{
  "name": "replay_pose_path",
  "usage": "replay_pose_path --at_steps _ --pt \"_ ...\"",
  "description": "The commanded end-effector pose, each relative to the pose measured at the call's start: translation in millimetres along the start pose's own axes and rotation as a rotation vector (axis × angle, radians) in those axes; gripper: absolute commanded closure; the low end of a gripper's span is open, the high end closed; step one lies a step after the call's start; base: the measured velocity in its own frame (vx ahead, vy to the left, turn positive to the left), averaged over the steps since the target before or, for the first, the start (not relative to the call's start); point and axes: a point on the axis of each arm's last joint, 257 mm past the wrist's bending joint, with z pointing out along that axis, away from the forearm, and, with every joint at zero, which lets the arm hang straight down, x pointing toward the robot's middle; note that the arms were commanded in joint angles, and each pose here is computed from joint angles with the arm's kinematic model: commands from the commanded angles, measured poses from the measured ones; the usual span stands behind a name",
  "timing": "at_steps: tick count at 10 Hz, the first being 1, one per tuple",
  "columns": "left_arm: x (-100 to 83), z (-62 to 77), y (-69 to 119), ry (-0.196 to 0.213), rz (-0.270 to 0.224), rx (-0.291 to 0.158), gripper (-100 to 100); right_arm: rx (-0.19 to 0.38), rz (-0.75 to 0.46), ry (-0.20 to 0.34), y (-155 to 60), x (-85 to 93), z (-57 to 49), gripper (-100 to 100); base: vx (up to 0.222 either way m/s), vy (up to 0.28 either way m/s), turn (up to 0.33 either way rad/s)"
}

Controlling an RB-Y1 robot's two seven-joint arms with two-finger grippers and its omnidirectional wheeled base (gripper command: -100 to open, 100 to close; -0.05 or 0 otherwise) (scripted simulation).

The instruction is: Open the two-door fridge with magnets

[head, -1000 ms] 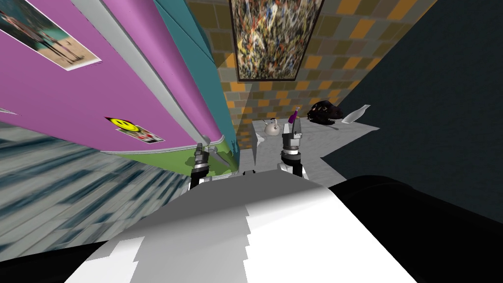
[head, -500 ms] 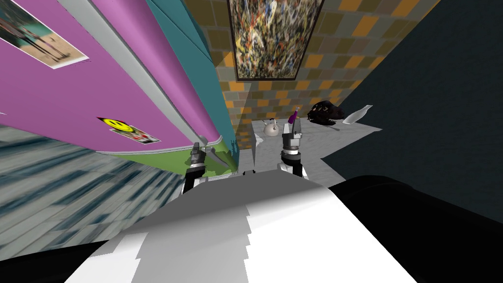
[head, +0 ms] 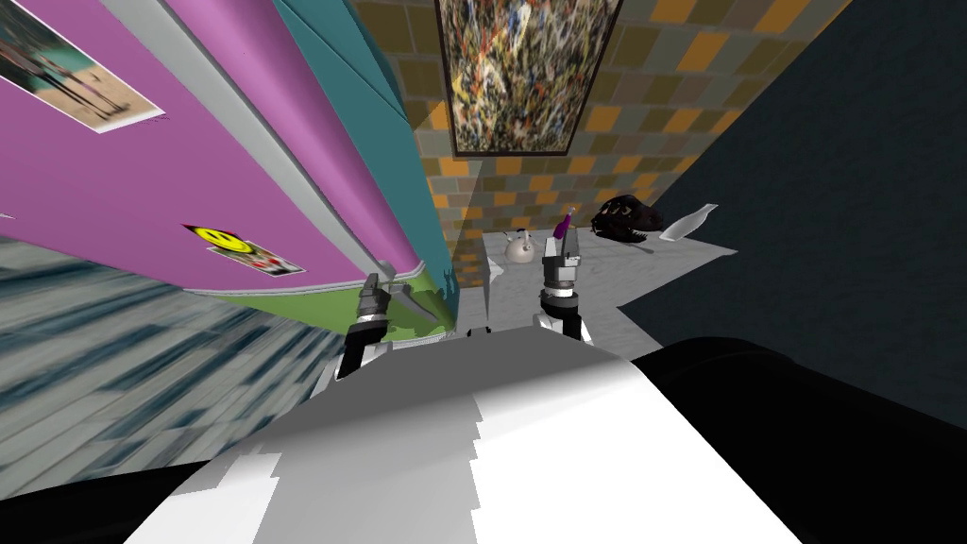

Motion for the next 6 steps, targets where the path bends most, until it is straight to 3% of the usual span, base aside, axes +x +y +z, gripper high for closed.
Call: replay_pose_path --at_steps 1,6 --pt "-6.3 3.1 -1.4 -0.002 0.015 -0.024 -100 0.0 0.0 0.0 0.0 0.0 0.0 0 0.009 -0.032 0.016" --pt "-25.7 4.0 -0.8 -0.007 0.063 -0.103 -100 0.0 0.0 0.0 0.0 0.0 0.0 0 0.013 -0.047 0.018"
